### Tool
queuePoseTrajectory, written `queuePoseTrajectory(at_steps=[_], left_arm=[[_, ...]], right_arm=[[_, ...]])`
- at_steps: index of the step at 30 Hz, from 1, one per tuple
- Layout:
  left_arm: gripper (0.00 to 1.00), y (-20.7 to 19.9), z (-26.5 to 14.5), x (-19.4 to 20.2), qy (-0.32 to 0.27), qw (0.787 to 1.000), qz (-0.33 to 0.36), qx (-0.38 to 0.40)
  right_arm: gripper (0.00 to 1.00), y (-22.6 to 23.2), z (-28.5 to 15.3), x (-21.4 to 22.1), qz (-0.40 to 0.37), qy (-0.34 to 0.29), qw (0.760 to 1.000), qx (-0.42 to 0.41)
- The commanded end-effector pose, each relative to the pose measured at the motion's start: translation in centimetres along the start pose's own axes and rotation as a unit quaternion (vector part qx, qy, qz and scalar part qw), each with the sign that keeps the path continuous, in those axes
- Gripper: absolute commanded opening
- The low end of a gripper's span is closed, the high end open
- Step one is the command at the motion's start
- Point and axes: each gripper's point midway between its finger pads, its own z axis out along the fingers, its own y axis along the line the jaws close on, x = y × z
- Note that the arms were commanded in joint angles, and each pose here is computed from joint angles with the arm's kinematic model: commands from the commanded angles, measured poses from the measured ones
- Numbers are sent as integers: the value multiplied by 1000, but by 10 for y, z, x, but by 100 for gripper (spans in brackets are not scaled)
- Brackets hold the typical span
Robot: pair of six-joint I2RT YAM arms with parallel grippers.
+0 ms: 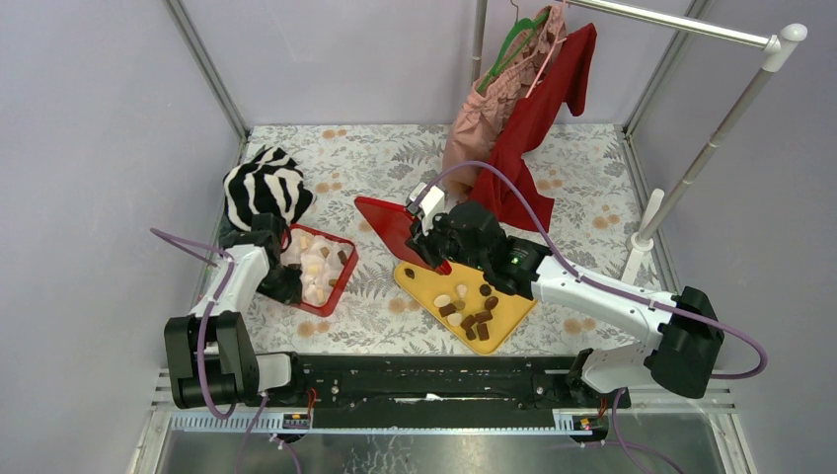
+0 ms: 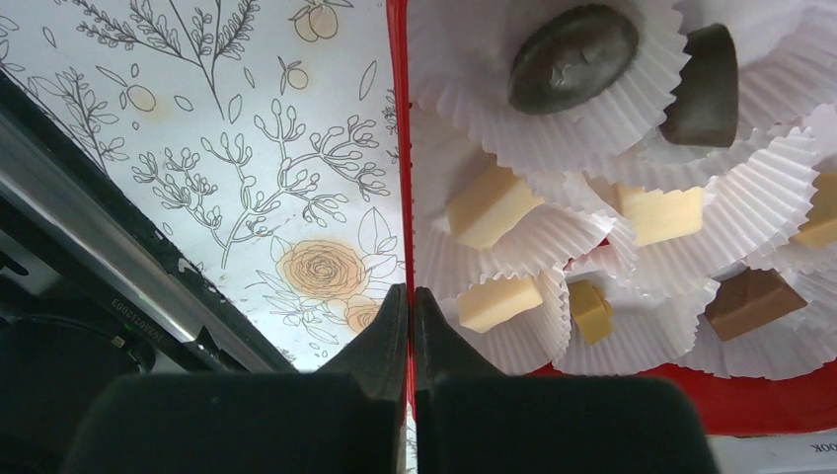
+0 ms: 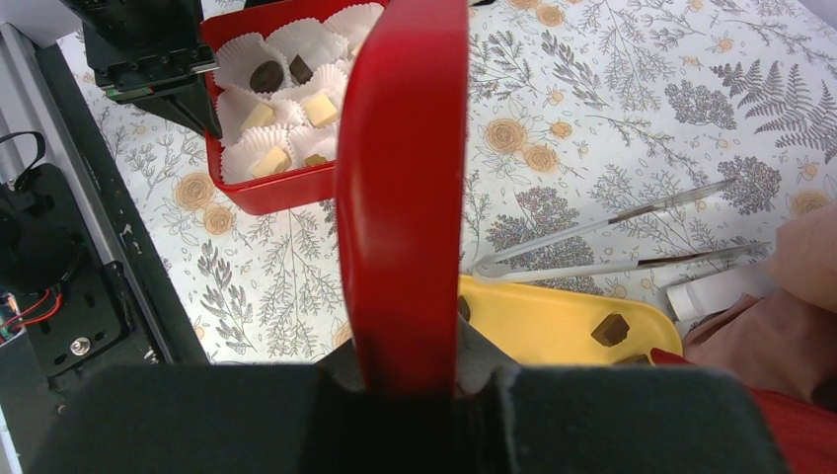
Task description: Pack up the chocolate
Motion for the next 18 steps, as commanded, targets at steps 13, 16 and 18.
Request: queuePoseTrajectory(at_steps=[13,16,18], left_arm=[[0,-27,-1,14,-6,999,38,28],[0,-32,2,25,4,998,48,37],[0,-38,0,29,1,997,59,41]], right_arm=[[0,1,-2,-38,-7,-49,999,-9],[0,0,-3,-39,-6,-52,999,-5],[0,-1,-4,-39,-7,-51,999,-4]])
